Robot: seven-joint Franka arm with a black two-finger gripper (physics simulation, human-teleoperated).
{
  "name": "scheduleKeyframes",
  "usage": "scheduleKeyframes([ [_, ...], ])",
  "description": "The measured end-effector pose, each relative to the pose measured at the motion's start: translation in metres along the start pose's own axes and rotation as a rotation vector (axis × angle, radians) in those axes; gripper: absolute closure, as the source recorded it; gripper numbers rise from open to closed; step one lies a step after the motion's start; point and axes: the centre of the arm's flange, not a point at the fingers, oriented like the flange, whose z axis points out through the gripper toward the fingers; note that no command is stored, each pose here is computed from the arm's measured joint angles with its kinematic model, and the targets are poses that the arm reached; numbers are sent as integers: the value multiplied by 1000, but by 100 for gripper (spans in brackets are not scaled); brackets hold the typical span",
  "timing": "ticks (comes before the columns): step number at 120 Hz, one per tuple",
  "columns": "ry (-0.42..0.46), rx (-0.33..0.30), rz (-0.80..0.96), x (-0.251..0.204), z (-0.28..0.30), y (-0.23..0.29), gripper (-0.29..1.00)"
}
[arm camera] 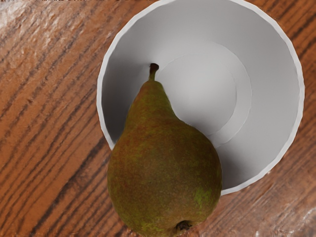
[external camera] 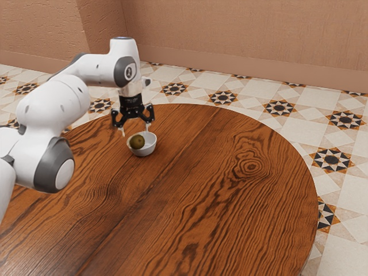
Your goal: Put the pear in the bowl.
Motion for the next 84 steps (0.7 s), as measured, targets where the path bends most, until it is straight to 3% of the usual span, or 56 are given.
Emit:
scheduleKeyframes([
  [14,-24,-9,61,-30,-31,22,5],
  [24,-59,-8,151,-82,-65,50,4],
  [42,-103,36,378,-263,-139,44,2],
  [56,-36,59,591,-390,-171,34,1],
  [84,109,130,1012,-594,-180,72,0],
])
